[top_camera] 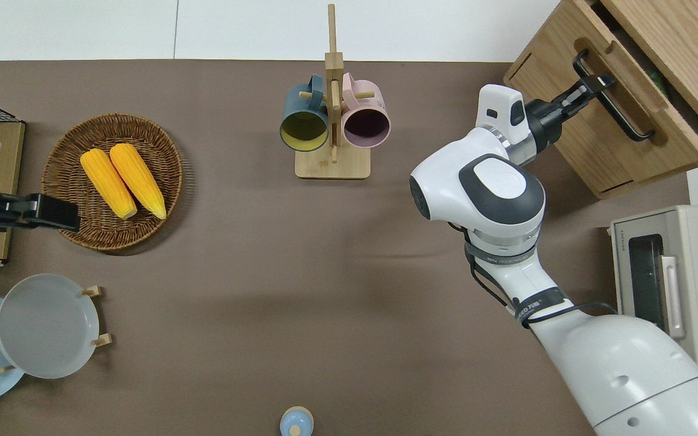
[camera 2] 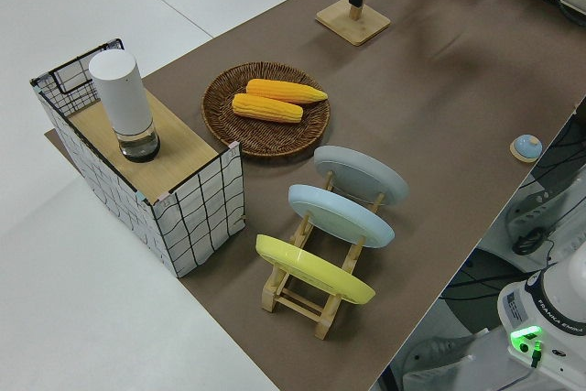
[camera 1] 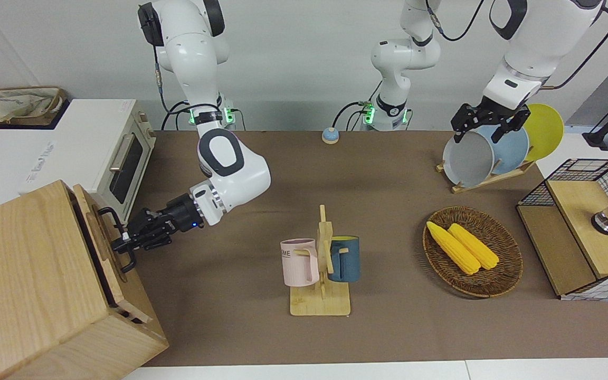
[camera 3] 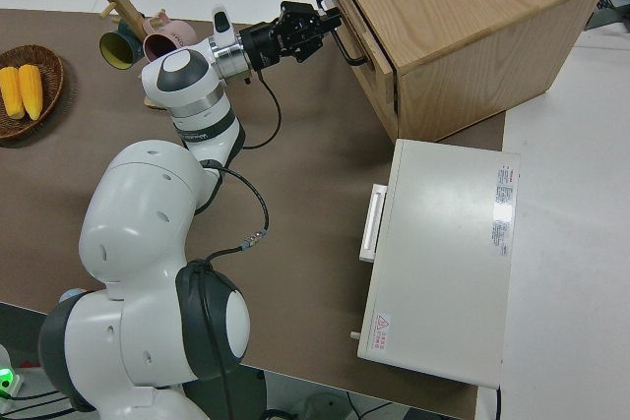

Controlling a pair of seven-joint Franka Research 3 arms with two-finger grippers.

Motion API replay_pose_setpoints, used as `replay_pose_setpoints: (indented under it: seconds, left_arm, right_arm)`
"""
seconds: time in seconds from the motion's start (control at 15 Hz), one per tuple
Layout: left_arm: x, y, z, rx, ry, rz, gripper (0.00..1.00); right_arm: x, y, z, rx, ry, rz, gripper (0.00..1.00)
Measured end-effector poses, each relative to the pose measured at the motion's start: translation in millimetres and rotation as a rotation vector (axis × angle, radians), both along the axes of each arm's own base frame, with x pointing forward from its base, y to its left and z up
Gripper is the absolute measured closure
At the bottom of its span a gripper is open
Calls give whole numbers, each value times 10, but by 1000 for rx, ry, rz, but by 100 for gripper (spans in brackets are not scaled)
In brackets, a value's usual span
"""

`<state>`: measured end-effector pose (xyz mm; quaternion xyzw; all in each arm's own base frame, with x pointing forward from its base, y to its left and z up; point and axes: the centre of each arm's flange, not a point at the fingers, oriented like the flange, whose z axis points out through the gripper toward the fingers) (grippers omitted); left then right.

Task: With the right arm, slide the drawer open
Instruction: 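Pull the drawer handle toward the robot with the right gripper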

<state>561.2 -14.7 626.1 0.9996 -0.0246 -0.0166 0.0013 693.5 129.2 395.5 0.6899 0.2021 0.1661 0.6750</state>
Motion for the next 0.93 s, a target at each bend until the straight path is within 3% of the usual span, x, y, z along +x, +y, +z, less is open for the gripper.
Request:
replay_pose_setpoints:
  seconds: [0.93]
  left_arm:
    - [0, 0, 0, 0, 0, 0, 0]
  right_arm:
    - [-651, 1270, 19, 36, 3, -55, 82]
